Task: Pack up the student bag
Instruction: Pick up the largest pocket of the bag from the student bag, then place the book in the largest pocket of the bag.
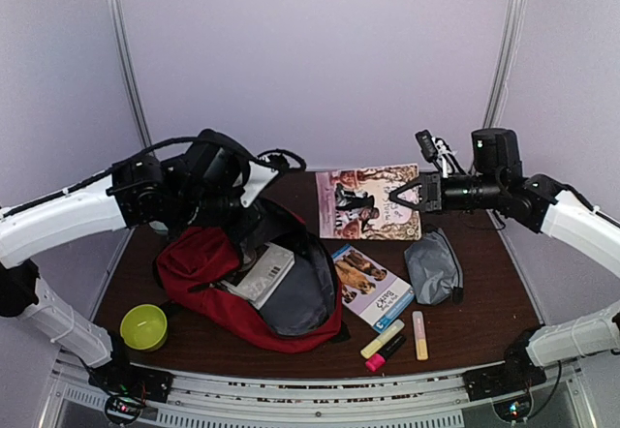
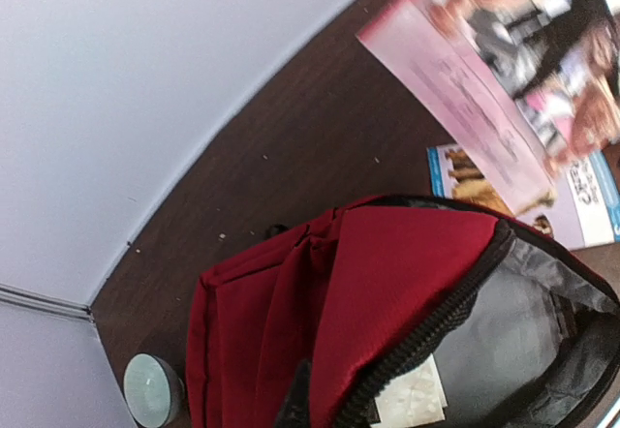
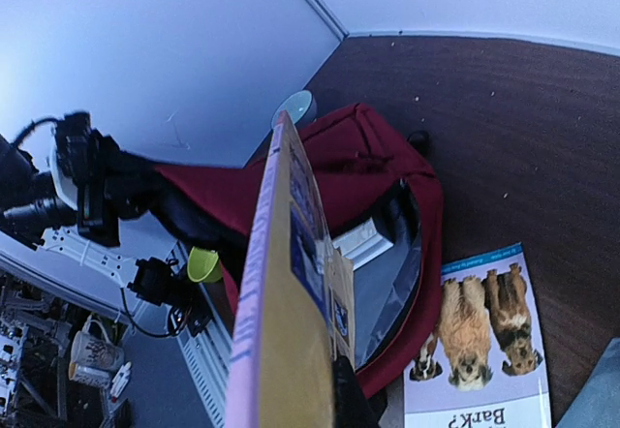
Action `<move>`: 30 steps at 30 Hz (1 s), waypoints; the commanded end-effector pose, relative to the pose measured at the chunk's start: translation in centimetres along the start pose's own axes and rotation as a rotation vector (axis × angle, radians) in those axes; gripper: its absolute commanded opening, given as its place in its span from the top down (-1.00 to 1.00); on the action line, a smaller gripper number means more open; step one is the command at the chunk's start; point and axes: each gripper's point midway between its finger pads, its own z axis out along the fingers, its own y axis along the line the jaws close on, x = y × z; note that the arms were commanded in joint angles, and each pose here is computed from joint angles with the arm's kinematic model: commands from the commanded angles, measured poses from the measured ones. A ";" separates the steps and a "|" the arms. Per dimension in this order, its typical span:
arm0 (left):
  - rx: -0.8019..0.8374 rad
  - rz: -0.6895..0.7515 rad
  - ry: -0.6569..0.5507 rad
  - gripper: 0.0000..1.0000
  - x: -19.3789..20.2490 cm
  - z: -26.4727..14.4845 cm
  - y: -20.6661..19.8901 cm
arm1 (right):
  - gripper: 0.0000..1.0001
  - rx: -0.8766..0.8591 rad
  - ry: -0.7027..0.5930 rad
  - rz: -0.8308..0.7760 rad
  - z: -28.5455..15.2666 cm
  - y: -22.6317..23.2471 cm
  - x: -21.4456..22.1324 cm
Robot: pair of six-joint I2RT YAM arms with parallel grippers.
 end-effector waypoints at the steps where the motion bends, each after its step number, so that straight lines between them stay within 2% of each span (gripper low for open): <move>1: -0.126 -0.090 -0.145 1.00 -4.9 -2.9 3.9 | 1.00 -0.018 0.159 0.097 -1.7 1.8 2.3; 5: -0.187 -0.128 -0.149 1.00 -5.3 -3.2 6.0 | 1.00 0.090 0.345 0.080 -3.3 0.7 6.7; 8: -0.169 -0.157 -0.182 1.00 -5.9 -3.5 6.2 | 1.00 -0.009 0.489 0.111 -2.7 2.4 10.2; 10: -0.127 -0.165 -0.220 1.00 -6.5 -3.7 5.6 | 1.00 -0.050 0.534 0.104 -1.0 3.6 11.3; 12: -0.072 -0.158 -0.255 1.00 -6.9 -3.8 4.7 | 1.00 -0.058 0.466 0.104 1.9 4.2 10.3; 17: -0.023 -0.188 -0.326 1.00 -6.8 -5.2 4.4 | 1.00 -0.187 0.063 0.317 8.4 5.6 2.7; 20: 0.013 -0.211 -0.377 1.00 -7.6 -6.0 4.1 | 1.00 -0.196 -0.018 0.425 12.4 5.5 2.4; 24: 0.064 -0.213 -0.423 1.00 -9.0 -6.4 3.5 | 1.00 -0.222 -0.034 0.548 17.9 5.7 3.0; 27: 0.097 -0.209 -0.438 1.00 -9.5 -6.7 3.0 | 1.00 -0.159 -0.139 0.582 19.6 4.7 1.8; 30: 0.116 -0.210 -0.456 1.00 -9.9 -7.0 2.9 | 1.00 -0.045 -0.290 0.634 20.2 1.6 1.2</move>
